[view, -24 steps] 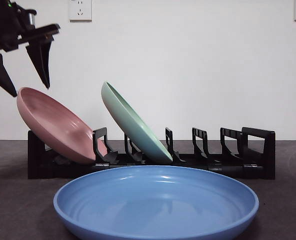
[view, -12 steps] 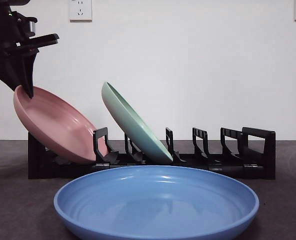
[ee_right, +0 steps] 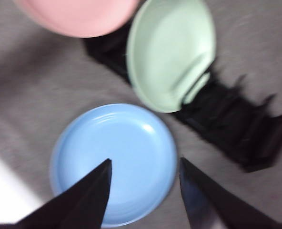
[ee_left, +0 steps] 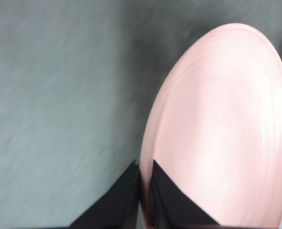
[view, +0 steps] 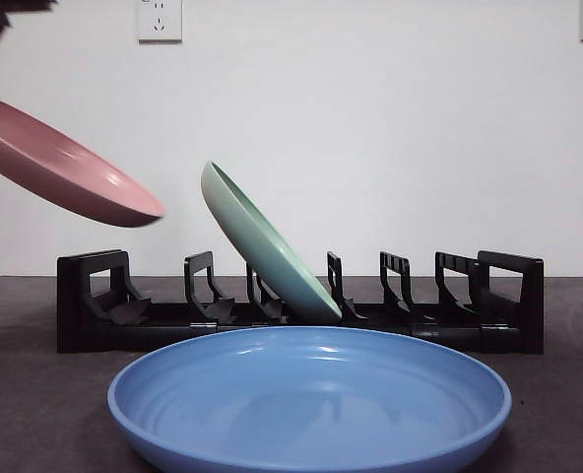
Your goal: Place the plate
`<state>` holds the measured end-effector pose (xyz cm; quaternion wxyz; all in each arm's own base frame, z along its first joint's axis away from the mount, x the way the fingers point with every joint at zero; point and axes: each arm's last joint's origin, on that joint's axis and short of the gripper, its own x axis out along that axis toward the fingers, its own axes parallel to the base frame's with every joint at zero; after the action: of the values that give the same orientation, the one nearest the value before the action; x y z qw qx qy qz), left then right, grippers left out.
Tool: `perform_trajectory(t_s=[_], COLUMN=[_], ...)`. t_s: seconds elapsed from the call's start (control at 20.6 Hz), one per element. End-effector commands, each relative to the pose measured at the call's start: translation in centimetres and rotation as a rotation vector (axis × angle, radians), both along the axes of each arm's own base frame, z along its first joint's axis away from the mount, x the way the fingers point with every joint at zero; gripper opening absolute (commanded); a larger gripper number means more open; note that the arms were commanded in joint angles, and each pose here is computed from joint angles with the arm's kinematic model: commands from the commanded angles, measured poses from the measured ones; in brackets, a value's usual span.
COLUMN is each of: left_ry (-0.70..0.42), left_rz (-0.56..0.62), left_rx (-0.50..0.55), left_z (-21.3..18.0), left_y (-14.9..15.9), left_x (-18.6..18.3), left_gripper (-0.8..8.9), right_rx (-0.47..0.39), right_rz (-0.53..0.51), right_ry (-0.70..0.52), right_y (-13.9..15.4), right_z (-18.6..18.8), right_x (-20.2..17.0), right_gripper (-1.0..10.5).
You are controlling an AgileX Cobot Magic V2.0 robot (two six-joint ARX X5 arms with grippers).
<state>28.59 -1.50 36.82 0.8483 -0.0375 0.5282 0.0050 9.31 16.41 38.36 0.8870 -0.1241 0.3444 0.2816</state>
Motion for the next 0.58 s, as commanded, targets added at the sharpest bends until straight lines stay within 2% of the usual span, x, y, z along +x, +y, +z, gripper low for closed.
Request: perform_trajectory(t_s=[0.05,0.24,0.58], left_ry=[-0.053,-0.07,-0.072], left_rz=[-0.024,-0.033,-0.063], left_rx=[0.009,-0.009,-0.127], left_z=[1.8,2.1,0.5], left_y=[0.1,0.2,0.1], left_x=[-1.7,-4.5,-9.6], left_gripper=[0.16,0.16,0.15], right_rx=[-0.057,-0.086,-0.114], right_rz=[-0.03,-0.082,-0.141], right_ry=[-0.089,-0.113,-0.11], right_y=[0.0,-0.6,-1.5], right_z=[0.4,0.5,0.4], right_x=[0.3,1.2,2.3], right_gripper=[2.2,2.2,2.2])
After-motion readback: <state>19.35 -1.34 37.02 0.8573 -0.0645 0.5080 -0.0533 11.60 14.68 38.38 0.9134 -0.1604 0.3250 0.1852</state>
